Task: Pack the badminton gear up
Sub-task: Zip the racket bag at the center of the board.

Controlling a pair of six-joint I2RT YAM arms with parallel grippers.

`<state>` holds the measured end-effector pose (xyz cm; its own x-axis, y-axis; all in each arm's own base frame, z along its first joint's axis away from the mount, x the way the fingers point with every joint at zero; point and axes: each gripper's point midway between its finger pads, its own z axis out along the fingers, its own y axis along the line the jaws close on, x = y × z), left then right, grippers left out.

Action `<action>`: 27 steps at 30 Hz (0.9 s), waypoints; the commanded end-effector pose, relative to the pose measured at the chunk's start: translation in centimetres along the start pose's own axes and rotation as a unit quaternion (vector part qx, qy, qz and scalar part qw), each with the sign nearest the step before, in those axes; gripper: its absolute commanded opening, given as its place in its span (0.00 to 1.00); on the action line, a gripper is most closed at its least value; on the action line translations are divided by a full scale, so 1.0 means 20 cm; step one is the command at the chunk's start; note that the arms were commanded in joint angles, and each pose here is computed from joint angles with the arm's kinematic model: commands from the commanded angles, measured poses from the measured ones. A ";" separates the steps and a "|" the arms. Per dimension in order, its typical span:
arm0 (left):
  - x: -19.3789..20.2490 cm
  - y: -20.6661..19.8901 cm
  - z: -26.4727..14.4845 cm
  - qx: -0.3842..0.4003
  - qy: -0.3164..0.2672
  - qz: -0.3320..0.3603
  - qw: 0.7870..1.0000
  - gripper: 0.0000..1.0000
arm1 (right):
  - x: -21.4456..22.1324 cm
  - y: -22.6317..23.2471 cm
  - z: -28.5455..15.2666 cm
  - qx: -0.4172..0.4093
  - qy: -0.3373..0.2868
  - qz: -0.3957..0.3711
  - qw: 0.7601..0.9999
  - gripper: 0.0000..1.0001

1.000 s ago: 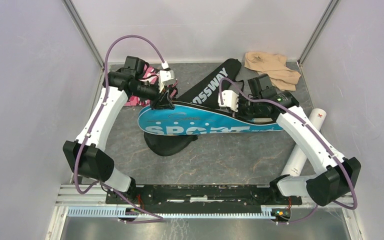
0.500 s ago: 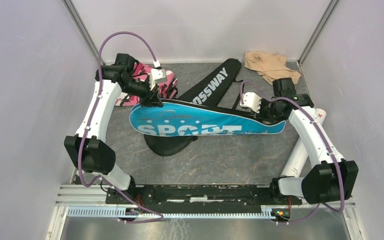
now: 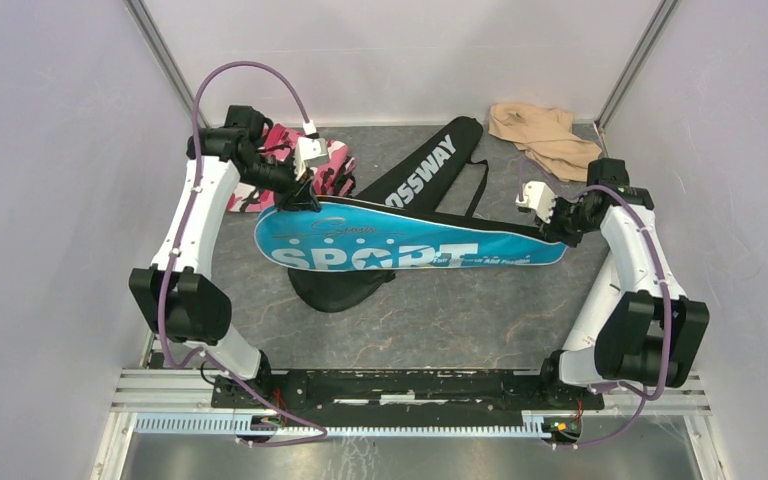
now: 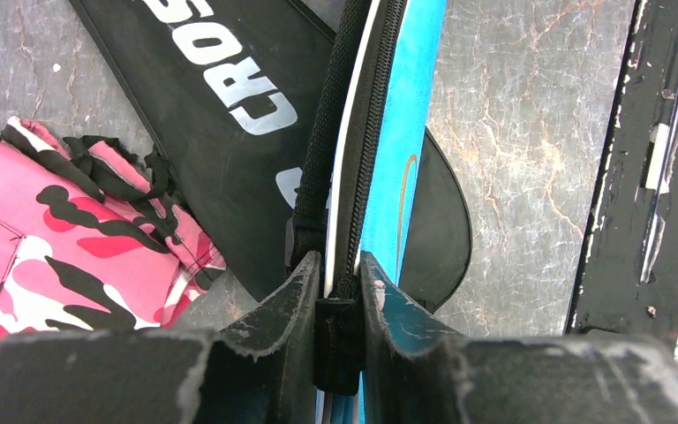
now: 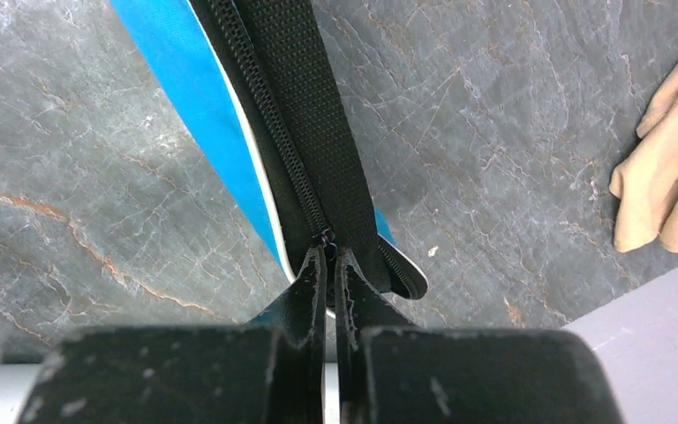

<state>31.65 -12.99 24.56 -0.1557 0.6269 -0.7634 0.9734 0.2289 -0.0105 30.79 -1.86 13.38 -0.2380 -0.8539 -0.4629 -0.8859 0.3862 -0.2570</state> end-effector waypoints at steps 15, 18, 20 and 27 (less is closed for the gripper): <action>0.05 0.21 -0.17 -0.081 0.064 0.052 0.993 0.02 | 0.48 -0.24 -0.08 0.061 0.106 0.031 0.992 0.00; 0.07 0.23 -0.18 -0.085 0.074 0.056 0.992 0.02 | 0.49 -0.25 -0.09 0.069 0.109 0.031 0.991 0.00; 0.08 0.24 -0.20 -0.091 0.082 0.060 0.991 0.02 | 0.50 -0.26 -0.10 0.072 0.111 0.031 0.991 0.00; -0.05 0.16 -0.20 -0.065 0.025 0.080 0.994 0.04 | 0.25 -0.14 -0.12 0.048 0.030 0.033 0.998 0.00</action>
<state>33.10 -13.11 24.91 -0.1143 0.6465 -0.7543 0.9807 0.1948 0.0183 31.12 -3.59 11.74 -0.2743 -0.7653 -0.5822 -0.8784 0.4458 -0.1721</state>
